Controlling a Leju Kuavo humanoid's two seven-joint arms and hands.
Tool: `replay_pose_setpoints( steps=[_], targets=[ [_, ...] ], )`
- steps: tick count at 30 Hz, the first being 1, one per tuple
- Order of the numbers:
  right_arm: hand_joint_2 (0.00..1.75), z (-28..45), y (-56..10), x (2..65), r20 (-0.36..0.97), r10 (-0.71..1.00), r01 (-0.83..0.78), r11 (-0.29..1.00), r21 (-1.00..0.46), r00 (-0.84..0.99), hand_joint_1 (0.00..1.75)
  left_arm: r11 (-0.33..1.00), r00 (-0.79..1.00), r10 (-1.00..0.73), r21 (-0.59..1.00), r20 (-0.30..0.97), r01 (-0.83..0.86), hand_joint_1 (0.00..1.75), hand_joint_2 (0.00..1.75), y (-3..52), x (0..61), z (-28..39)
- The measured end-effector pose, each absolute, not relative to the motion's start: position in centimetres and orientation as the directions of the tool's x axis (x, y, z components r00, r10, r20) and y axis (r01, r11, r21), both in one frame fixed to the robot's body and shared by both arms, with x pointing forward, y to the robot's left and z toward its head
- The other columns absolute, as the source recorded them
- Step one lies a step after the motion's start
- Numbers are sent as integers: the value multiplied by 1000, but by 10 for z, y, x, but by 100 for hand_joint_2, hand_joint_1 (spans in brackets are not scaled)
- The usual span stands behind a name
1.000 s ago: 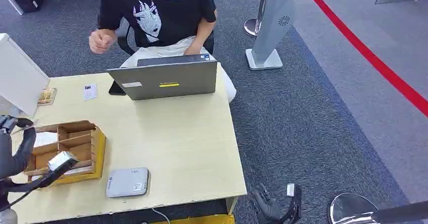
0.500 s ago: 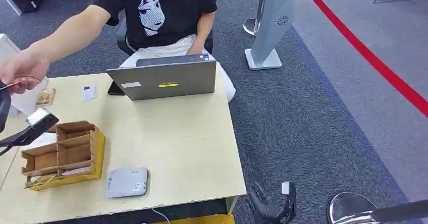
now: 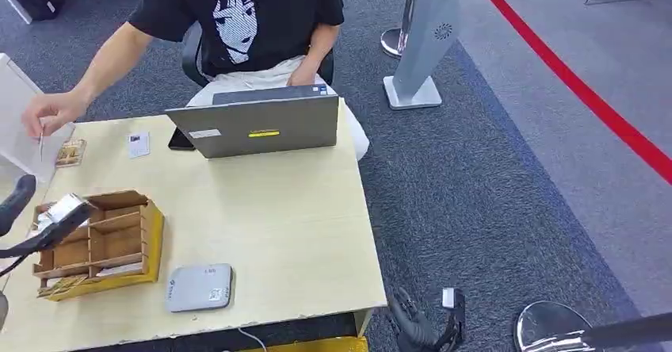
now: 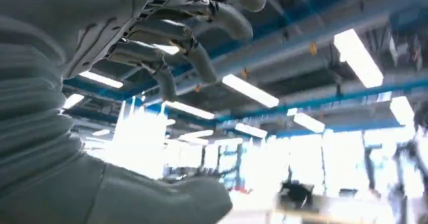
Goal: Pass the card to the sensor for recognition and then transmit it.
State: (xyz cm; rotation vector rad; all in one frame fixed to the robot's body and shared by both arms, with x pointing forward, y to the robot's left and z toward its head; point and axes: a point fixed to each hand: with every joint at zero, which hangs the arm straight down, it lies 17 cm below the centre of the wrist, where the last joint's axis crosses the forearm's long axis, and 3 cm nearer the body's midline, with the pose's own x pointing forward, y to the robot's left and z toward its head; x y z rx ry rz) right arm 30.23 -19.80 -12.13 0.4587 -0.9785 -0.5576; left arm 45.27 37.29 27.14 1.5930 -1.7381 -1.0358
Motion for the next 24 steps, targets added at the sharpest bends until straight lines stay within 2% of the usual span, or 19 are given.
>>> replay_pose_setpoints(
  steps=[3,6,11,15,17,18,19,20,21,24],
  targets=[
    [175,-123,-201,299,639,-632,244,768,593,438,0,72,-175,-984,789,-45,-610,0,175,367,427,280],
    [175,-125,-207,294,627,-652,276,754,597,426,0,258,-248,-962,685,115,-682,0,175,362,380,294],
    [175,-127,-218,279,617,-672,315,739,596,409,0,517,-346,-854,549,389,-657,0,175,368,310,282],
    [175,-125,-224,275,616,-680,325,732,599,398,0,587,-350,-792,464,501,-664,0,175,387,281,280],
    [175,-122,-227,275,619,-683,326,730,601,389,0,682,-350,-660,335,665,-650,0,175,410,271,272],
    [175,-121,-228,274,620,-684,326,729,602,384,0,712,-341,-572,245,746,-658,162,175,428,265,264],
    [175,-121,-230,272,621,-685,327,728,602,382,63,707,-313,-497,168,809,-687,175,175,448,256,253],
    [175,-120,-230,271,623,-683,326,730,601,382,141,680,-285,-437,106,853,-726,175,175,470,244,243],
    [175,-120,-231,270,627,-679,323,734,598,382,175,638,-256,-375,48,891,-769,175,175,491,230,230],
    [175,-117,-230,270,641,-661,298,749,592,389,175,445,-114,-74,-70,991,-893,175,175,536,177,140]
  ],
)
